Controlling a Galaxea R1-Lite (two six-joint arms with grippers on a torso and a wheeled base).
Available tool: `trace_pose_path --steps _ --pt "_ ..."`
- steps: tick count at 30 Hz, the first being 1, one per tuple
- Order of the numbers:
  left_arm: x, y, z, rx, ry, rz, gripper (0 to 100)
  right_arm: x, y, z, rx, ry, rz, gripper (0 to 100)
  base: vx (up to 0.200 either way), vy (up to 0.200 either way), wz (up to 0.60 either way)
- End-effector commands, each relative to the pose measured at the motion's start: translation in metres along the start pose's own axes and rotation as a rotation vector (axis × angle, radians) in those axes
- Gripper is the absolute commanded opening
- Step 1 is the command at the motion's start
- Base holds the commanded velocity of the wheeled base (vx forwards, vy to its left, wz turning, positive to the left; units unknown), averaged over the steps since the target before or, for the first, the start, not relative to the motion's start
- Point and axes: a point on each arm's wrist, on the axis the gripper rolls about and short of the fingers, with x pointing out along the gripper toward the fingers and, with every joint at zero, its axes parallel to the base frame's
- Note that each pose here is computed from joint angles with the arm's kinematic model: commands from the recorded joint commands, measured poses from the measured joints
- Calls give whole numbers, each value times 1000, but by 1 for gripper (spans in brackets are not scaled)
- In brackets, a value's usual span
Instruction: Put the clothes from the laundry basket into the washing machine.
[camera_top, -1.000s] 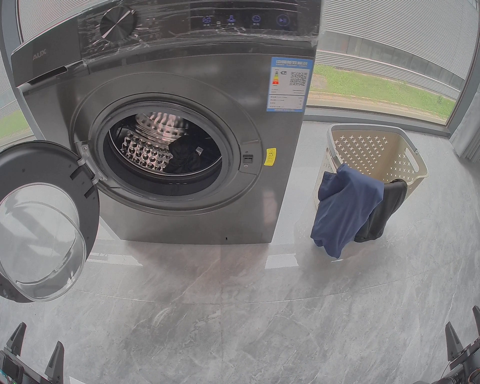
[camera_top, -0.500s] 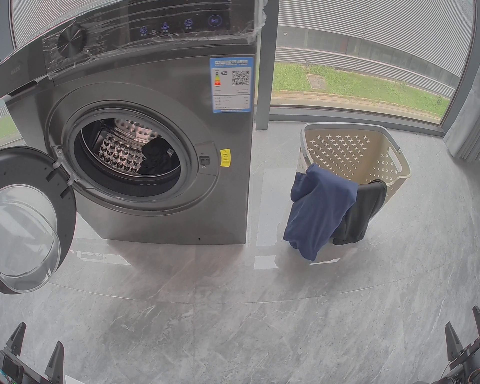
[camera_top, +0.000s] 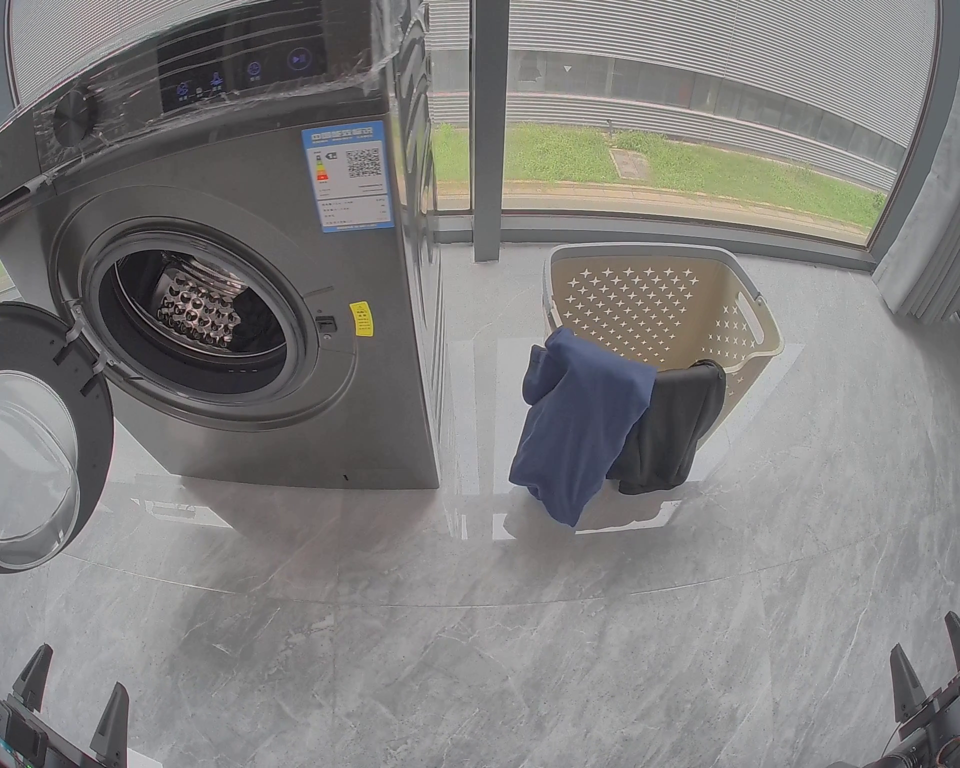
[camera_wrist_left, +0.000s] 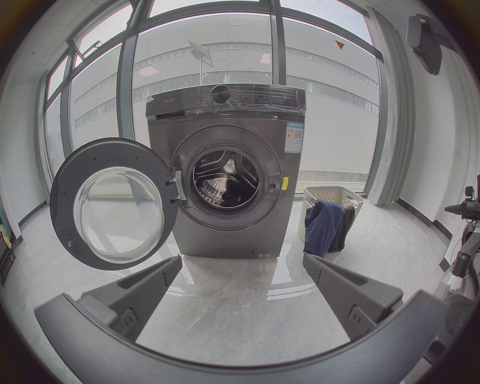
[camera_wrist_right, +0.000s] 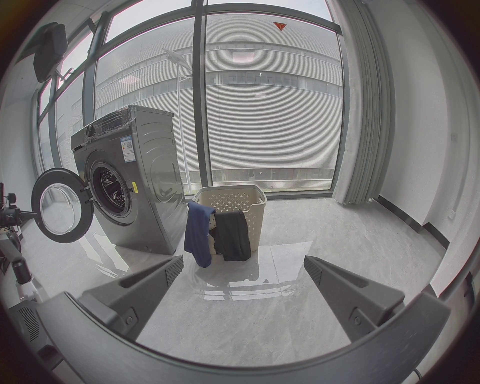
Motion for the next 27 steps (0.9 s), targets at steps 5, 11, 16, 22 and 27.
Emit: trace_pose_path --steps 5,11,16,22,27 --pt "1 0 -5 -2 13 2 100 0 0 -5 -2 4 0 100 120 0 0" --pt "1 0 -5 -7 13 1 100 0 0 -5 -5 4 0 100 200 0 0" --pt "1 0 -5 -10 13 2 100 0 0 -5 -5 4 0 100 200 0 0" --pt "1 0 -5 -15 12 4 100 0 0 -5 -5 4 0 100 133 0 0" --pt "1 0 -5 -10 12 2 100 0 0 -5 -5 4 0 100 0 -40 0"
